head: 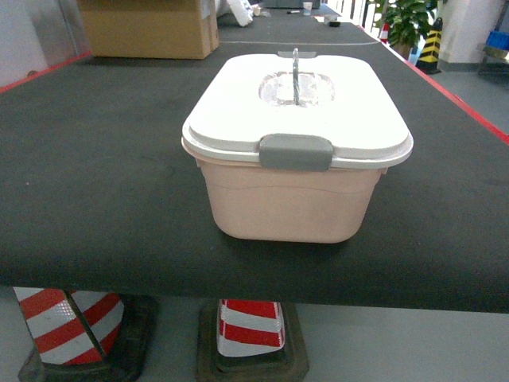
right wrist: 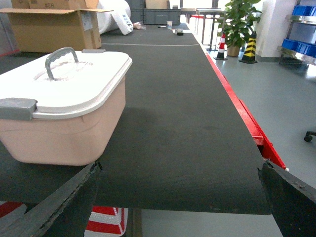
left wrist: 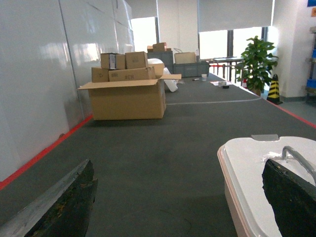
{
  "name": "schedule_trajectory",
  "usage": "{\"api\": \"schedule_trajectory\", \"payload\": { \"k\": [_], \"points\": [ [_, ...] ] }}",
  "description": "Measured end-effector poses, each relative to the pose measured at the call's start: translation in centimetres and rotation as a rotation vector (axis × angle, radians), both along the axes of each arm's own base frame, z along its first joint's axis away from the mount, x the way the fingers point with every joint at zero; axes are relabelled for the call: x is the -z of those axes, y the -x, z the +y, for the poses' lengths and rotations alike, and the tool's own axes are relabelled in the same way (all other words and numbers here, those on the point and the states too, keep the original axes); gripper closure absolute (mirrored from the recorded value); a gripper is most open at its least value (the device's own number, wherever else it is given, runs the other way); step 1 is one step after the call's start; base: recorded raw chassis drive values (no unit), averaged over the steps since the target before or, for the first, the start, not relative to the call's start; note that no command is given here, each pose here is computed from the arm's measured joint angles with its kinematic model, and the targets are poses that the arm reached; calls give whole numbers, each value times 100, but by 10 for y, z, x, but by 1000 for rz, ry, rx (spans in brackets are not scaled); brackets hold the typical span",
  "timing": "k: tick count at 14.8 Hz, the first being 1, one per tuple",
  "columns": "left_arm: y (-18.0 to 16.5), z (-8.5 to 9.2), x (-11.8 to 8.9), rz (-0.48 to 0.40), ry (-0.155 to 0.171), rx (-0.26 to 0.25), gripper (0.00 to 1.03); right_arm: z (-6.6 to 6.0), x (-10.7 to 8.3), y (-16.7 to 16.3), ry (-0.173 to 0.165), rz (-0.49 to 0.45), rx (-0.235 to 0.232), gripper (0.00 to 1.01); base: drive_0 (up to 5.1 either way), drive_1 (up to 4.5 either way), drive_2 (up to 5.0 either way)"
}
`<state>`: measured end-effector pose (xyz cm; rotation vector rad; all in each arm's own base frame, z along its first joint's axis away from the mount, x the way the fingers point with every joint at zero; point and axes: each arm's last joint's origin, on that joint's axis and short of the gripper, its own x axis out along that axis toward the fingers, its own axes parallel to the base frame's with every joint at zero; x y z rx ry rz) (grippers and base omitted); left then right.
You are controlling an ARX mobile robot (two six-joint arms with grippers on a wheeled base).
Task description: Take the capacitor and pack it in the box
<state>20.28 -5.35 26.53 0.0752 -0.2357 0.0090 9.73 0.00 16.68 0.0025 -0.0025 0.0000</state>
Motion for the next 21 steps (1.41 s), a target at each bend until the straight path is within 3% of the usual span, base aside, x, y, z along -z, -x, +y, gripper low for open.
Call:
{"api": "schedule_trajectory", "payload": {
  "k": [1, 2, 3, 11, 19, 21],
  "points": [
    [-1, 0, 0, 70, -4, 2, 9, 0, 0, 0, 0, 1, 0, 3, 0, 0, 0],
    [7, 7, 4, 177, 15, 13, 23, 0, 0, 0, 0, 1, 1, 3, 0, 0, 0],
    [10, 10, 7, 189, 26, 14, 26, 0, 0, 0, 0, 0, 0, 3, 0, 0, 0],
    [29, 27, 40, 249, 58, -6, 59, 0, 0, 0, 0, 0, 0, 3, 0, 0, 0],
    [41, 33, 52, 241, 67, 10, 85, 0, 0, 0, 0, 1, 0, 3, 0, 0, 0],
    [47, 37, 57, 233, 69, 5, 99, 0, 0, 0, 0, 0, 0, 3, 0, 0, 0]
  ]
}}
